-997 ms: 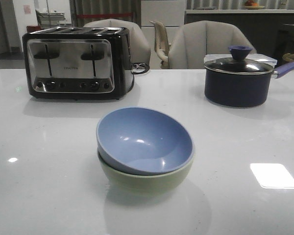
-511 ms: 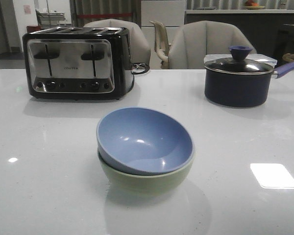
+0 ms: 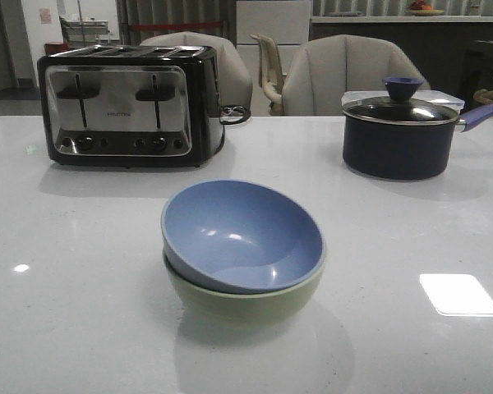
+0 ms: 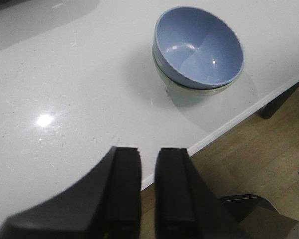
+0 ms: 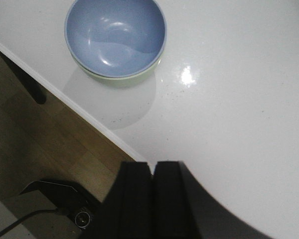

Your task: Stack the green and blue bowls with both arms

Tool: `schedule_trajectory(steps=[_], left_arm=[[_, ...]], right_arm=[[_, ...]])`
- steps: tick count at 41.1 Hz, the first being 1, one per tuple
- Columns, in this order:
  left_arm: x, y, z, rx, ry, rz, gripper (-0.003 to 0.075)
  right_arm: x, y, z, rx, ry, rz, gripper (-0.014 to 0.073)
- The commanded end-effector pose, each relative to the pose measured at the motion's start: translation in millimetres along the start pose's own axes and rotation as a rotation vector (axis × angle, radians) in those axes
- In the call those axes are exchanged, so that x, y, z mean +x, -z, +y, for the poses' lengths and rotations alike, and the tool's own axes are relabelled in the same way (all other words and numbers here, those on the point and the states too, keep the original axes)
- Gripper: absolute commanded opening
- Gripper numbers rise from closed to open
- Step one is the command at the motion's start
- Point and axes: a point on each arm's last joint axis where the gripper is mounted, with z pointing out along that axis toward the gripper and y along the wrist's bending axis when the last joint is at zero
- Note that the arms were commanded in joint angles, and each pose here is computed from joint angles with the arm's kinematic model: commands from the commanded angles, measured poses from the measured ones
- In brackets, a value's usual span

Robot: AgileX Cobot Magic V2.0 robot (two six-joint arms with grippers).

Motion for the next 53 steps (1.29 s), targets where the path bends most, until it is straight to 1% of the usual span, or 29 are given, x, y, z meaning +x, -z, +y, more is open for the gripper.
schedule_trajectory(steps=[1,5,29,34,36,39,45,48,53], left_arm=[[-13,6,0,-0.003,0.013,-0.102,0.0105],[-13,6,0,-0.003,0.013,-0.1,0.0101],[-13,6,0,0.001,0.017,-0.097,0.0101],[-10,16,1,-0.02,0.039,-0.147,0.0101],[-9,23,3,-0.043,0.058,-0.177,0.0101],[-3,36,9,-0.124,0.07,-0.244,0.0101],[15,54,15,-0.302,0.121,-0.483,0.0101],[29,56,16,-0.387,0.132,-0.582,0.0101],[57,49,17,-0.497,0.149,-0.68,0.0101]], right_arm=[[-11,5,-1,0.011,0.01,-0.078,0.0071],[-11,5,-1,0.012,0.01,-0.081,0.0032],[-11,5,-1,0.012,0.01,-0.08,0.0034],[-11,5,-1,0.012,0.01,-0.079,0.0034],[-11,5,-1,0.012,0.01,-0.079,0.0034],[-11,5,-1,0.012,0.01,-0.079,0.0034],[-11,5,-1,0.012,0.01,-0.079,0.0034],[-11,5,-1,0.012,0.01,-0.079,0.0034],[-11,5,-1,0.012,0.01,-0.079,0.0034]])
